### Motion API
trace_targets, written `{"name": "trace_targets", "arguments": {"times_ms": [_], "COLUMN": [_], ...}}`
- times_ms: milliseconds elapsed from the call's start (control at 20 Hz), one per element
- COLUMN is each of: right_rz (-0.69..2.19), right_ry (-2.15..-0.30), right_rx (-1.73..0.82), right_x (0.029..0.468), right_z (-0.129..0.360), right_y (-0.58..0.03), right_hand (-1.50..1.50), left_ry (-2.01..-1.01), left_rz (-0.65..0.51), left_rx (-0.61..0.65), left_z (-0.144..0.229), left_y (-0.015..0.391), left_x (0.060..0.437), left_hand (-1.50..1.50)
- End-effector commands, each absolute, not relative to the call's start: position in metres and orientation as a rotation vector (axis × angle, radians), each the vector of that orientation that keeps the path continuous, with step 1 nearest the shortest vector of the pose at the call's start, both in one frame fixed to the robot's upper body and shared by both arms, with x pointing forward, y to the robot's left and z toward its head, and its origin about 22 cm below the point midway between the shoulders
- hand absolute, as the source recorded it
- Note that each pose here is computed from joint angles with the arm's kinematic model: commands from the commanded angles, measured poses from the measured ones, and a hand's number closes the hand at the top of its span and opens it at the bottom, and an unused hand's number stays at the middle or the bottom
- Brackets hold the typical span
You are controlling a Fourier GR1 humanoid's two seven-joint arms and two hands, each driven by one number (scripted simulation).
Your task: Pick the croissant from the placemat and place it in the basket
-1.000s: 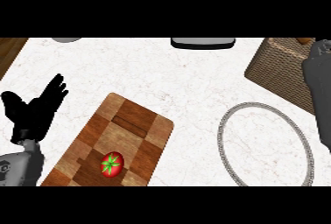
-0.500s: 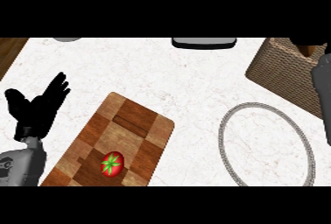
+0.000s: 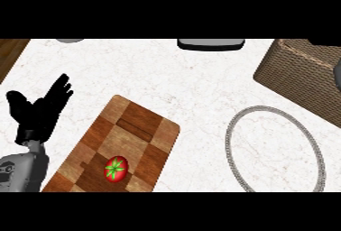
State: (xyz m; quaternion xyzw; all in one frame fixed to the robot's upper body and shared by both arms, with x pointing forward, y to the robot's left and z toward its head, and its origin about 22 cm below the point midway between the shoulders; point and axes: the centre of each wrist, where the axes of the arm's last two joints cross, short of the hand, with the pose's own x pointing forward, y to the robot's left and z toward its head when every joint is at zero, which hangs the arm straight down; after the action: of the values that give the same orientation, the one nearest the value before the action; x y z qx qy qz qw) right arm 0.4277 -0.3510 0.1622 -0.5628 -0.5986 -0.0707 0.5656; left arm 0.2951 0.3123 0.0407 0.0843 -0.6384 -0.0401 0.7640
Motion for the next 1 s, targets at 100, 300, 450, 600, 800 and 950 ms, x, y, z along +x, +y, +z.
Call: {"name": "trace_targets", "arguments": {"times_ms": [100,300,450,600,800,950], "right_rz": [-0.480,-0.699,-0.736,-0.697,-0.541,-0.543], "right_ry": [-1.448,-1.505,-1.493,-1.496,-1.428,-1.448], "right_rx": [-1.272,-1.230,-1.170,-1.158,-1.111,-1.052], "right_x": [0.418,0.398,0.368,0.327,0.277,0.235], "right_z": [0.166,0.211,0.175,0.195,0.180,0.175], "right_y": [-0.364,-0.409,-0.421,-0.466,-0.495,-0.517], "right_hand": [-1.50,-1.50,-1.50,-1.50,-1.50,-1.50], "left_ry": [-1.386,-1.374,-1.379,-1.363,-1.348,-1.375], "left_rz": [-0.074,-0.062,-0.045,-0.041,-0.023,-0.058], "left_rx": [0.209,0.209,0.205,0.213,0.218,0.219], "left_z": [0.042,0.033,0.035,0.029,0.038,0.040], "left_y": [0.307,0.324,0.321,0.318,0.326,0.337], "left_x": [0.297,0.295,0.295,0.279,0.289,0.289], "left_hand": [0.00,0.00,0.00,0.00,0.00,0.00]}}
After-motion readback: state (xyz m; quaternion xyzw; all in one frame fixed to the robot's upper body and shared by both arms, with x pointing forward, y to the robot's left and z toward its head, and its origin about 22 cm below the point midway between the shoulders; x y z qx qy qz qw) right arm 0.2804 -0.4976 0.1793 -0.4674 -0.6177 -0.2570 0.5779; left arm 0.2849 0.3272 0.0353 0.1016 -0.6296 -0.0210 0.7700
